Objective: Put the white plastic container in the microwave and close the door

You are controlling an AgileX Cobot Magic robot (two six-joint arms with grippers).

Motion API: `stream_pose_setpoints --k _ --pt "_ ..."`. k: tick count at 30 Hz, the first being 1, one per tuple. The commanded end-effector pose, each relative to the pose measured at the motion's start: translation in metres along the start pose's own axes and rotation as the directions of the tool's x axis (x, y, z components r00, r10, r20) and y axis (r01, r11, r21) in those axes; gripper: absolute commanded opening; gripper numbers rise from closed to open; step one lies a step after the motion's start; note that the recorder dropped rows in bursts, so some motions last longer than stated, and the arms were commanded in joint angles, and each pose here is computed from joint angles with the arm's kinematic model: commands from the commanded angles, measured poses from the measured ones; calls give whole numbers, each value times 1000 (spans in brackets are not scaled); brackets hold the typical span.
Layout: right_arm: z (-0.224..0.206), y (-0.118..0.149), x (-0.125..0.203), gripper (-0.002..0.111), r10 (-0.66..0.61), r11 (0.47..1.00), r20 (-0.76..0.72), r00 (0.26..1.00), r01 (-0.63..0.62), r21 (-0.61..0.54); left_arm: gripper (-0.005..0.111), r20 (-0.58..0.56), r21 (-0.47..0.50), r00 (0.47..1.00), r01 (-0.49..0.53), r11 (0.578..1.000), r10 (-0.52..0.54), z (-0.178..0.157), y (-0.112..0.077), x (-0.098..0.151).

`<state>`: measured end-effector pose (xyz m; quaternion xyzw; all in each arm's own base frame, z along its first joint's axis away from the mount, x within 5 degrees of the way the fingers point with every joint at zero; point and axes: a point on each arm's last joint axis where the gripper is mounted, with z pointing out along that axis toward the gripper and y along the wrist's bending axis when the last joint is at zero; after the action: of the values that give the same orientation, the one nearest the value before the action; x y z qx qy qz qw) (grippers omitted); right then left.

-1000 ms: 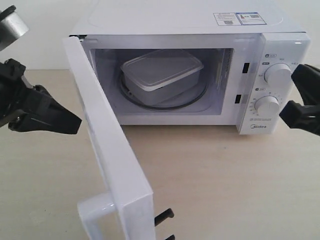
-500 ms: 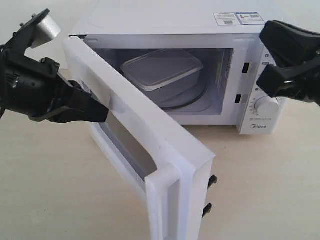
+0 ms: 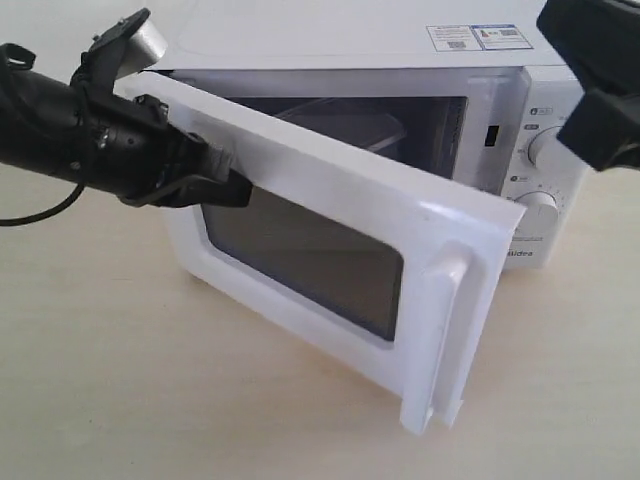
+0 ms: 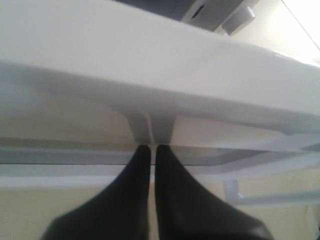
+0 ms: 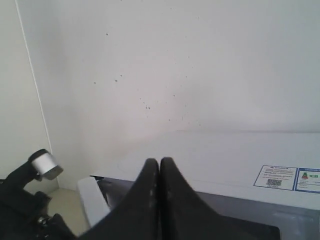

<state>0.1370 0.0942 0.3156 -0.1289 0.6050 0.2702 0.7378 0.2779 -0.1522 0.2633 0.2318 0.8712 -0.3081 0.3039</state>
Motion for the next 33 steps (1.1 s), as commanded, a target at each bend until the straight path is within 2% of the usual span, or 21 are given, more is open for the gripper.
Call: stream_pose_setpoints --k 1,4,8,12,14,16,17,20,27,33 --pt "-12 2 -2 0 -4 1000 -86 996 3 -18 4 32 21 999 11 1000 -12 9 1 -18" --pt "-15 2 8 0 -1 1000 -206 979 -3 -19 4 49 18 999 7 1000 -8 13 3 -27" --pt "-15 1 21 0 -37 999 -276 960 32 -24 4 85 -15 996 5 1000 -4 17 8 -36" --pt "-3 -3 54 0 -28 1000 -373 928 30 0 4 113 -47 994 8 999 -2 17 11 -40" --pt "9 -5 64 0 -28 999 -339 940 35 14 4 122 -60 992 10 998 -3 17 13 -41" --pt "19 -10 70 0 20 997 -290 957 2 74 4 133 -79 991 15 997 -4 19 16 -41" --pt "23 -13 78 0 51 993 -301 952 -17 114 4 133 -79 991 15 997 -4 19 16 -41" --pt "26 -14 89 0 65 992 -339 938 -24 125 4 130 -76 991 15 997 -5 19 16 -41" --pt "37 -13 76 0 100 989 -266 959 -66 132 4 130 -76 991 15 997 -5 19 16 -41" --pt "44 -10 72 0 60 993 -198 978 -37 116 4 130 -76 991 15 997 -5 19 16 -41"
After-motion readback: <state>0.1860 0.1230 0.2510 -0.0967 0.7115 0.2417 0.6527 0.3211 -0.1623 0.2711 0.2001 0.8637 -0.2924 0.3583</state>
